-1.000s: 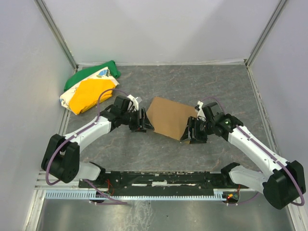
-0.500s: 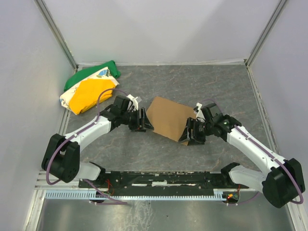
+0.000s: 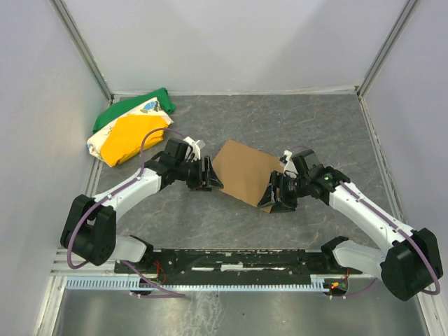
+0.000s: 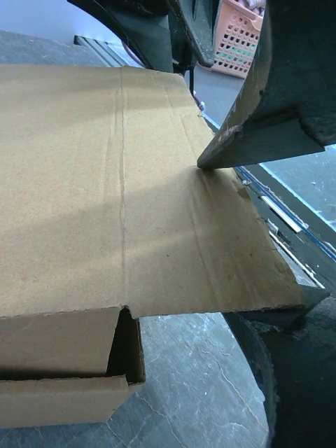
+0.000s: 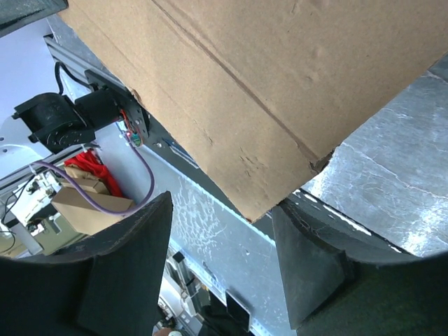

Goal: Fold the paper box

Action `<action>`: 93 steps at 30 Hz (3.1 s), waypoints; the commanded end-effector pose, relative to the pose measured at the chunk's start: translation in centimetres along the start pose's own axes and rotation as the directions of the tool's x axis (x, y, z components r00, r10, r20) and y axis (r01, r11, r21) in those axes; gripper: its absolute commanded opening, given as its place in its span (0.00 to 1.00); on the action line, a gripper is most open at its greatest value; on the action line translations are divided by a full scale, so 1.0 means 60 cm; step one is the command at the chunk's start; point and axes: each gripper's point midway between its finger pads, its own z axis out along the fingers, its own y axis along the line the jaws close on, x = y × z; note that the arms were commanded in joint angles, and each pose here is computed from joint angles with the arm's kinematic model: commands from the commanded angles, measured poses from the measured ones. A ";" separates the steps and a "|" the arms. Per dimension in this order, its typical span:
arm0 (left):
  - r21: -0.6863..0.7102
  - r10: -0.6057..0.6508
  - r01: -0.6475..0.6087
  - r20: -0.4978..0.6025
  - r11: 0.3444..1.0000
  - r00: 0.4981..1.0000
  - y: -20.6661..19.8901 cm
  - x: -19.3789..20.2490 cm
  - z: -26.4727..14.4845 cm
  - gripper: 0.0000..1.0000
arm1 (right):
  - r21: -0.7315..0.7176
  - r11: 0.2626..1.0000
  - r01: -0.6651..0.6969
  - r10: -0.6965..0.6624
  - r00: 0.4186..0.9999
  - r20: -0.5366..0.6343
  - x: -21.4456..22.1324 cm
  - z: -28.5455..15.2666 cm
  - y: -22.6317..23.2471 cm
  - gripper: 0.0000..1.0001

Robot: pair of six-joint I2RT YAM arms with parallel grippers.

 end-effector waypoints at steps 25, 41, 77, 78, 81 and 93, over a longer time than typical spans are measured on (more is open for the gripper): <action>0.071 0.081 -0.081 -0.004 0.994 0.997 -0.035 -0.012 -0.008 0.67 | -0.127 0.988 0.093 -0.086 0.994 0.061 -0.026 -0.032 0.070 0.66; 0.073 0.079 -0.078 -0.011 0.994 0.997 -0.033 -0.009 -0.005 0.67 | -0.092 0.991 0.099 -0.097 0.995 0.022 -0.001 -0.038 0.050 0.66; 0.120 0.059 -0.058 0.001 0.991 0.998 -0.035 0.011 -0.005 0.67 | 0.038 0.991 0.131 -0.132 0.990 0.043 0.009 -0.020 -0.021 0.70; 0.115 0.062 -0.062 0.006 0.991 0.998 -0.035 0.008 -0.007 0.67 | 0.091 0.986 0.138 -0.144 0.988 0.059 0.004 -0.025 -0.034 0.70; 0.089 0.066 -0.066 0.007 0.994 0.998 -0.030 0.006 -0.008 0.67 | 0.166 0.975 0.147 -0.159 0.985 0.064 -0.002 -0.033 -0.051 0.70; 0.094 -0.002 -0.001 0.031 0.996 1.000 -0.011 0.026 0.002 0.59 | 0.416 0.905 0.091 -0.183 0.965 0.187 -0.075 -0.057 -0.092 0.69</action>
